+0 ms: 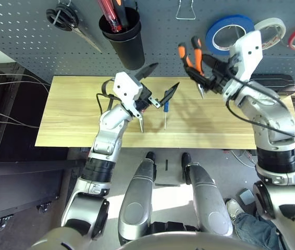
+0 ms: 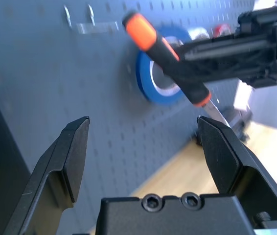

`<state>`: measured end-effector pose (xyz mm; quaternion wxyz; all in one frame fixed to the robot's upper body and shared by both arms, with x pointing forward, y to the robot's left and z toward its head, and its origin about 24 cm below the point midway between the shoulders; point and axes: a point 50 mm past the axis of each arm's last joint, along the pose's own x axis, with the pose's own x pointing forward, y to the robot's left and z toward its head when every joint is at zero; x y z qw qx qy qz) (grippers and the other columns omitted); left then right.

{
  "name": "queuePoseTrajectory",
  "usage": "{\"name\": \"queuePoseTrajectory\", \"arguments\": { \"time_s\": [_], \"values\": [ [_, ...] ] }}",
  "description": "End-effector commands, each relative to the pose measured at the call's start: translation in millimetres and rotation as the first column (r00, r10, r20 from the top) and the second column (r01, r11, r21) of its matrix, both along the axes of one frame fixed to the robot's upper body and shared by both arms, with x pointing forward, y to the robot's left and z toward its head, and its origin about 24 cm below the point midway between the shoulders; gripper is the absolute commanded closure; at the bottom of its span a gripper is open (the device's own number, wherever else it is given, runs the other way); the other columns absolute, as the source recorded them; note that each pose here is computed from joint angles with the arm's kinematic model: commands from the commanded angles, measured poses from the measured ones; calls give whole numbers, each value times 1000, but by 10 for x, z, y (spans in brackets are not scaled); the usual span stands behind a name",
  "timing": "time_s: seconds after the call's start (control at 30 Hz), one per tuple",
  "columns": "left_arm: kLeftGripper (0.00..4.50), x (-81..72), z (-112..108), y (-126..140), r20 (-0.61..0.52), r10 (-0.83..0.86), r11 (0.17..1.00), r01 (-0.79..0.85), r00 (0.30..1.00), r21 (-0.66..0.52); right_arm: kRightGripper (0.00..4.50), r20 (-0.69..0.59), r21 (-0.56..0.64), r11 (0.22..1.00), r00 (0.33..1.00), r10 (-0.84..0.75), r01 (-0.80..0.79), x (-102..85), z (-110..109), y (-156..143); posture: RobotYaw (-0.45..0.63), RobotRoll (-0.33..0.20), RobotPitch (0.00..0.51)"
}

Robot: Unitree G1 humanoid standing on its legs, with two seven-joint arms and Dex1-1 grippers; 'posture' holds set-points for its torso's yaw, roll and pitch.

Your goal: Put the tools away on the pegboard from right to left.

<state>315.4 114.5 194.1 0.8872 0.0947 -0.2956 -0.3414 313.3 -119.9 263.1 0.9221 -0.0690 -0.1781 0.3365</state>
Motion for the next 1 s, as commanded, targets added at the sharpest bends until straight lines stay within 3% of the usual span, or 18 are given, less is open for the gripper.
{"name": "queuePoseTrajectory", "arguments": {
  "time_s": [0.03, 0.63, 1.0],
  "values": [
    [0, -21, 17, -31, 15, -19, 1000, 19, 1000, 0, 1809, 27, 34, 998, 999, 47, -48, -46, 85, 45, 81, 0, 396],
    [0, 47, 151, -93, -22, -45, 998, 44, 999, -34, 1809, 252, 177, 966, 958, 139, -187, -58, 910, 356, 83, 0, 390],
    [0, 82, 275, -112, -17, -43, 997, 42, 999, -68, 1809, 398, 133, 969, 907, 140, -208, 52, 1046, 521, 116, 0, 402]
  ]
}}
